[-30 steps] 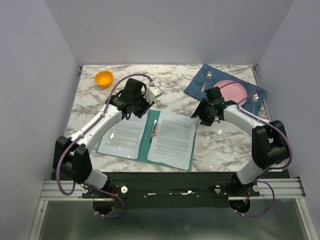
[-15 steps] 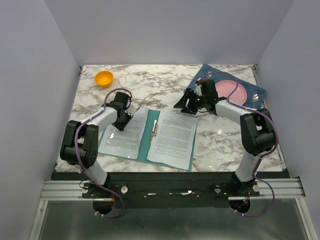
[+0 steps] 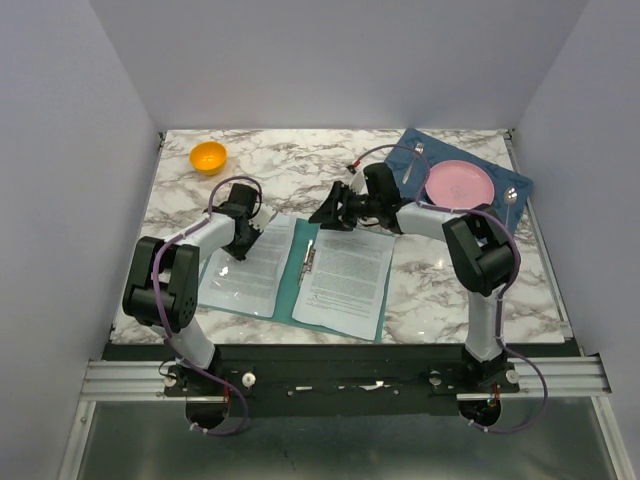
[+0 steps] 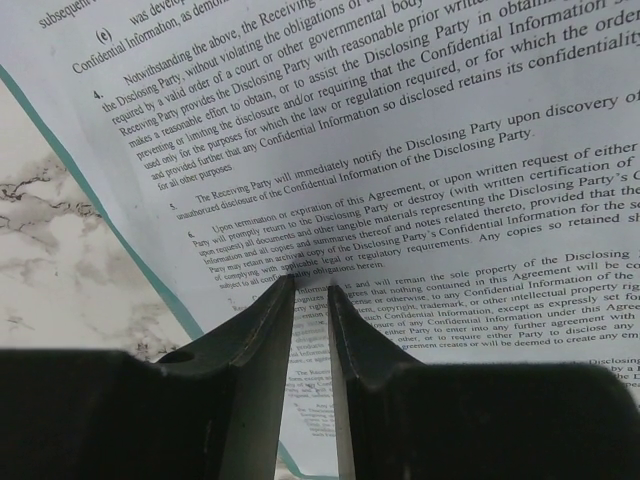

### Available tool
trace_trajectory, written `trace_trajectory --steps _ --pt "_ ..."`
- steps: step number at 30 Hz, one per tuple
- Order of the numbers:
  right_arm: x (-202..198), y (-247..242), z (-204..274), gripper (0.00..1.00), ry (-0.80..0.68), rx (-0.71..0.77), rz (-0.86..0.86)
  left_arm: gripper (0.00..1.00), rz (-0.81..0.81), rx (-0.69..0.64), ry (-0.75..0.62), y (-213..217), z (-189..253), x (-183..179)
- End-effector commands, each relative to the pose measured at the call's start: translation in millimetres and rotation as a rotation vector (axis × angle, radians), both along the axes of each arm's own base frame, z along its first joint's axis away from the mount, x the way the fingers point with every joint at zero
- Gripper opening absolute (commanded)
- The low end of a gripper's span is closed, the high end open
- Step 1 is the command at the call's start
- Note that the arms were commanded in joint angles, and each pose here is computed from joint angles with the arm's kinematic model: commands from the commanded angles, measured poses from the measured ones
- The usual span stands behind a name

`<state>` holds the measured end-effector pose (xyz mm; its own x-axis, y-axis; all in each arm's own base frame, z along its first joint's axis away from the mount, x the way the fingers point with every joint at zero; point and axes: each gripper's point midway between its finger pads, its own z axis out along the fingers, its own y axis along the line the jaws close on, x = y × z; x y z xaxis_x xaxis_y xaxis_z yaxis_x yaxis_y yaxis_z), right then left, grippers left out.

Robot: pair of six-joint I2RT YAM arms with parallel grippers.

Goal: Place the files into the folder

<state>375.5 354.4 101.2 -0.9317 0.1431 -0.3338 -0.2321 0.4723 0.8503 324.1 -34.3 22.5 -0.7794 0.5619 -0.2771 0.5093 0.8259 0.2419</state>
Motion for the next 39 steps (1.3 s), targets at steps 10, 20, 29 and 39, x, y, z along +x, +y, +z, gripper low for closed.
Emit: trace_trajectory --steps 10,20,29,39 --pt "3 28 -32 0.67 0.043 0.025 0.050 0.31 0.017 -0.038 0.076 -5 -13 -15" --pt "-4 38 -51 0.67 0.094 0.034 0.082 0.31 0.011 -0.033 0.074 -4 -10 -16" --pt "-11 40 -62 0.66 0.115 0.044 0.089 0.31 0.015 -0.027 0.063 -2 -7 -16" --pt "-14 45 -58 0.63 0.116 0.066 0.108 0.30 0.024 -0.011 0.048 1 -3 -12"
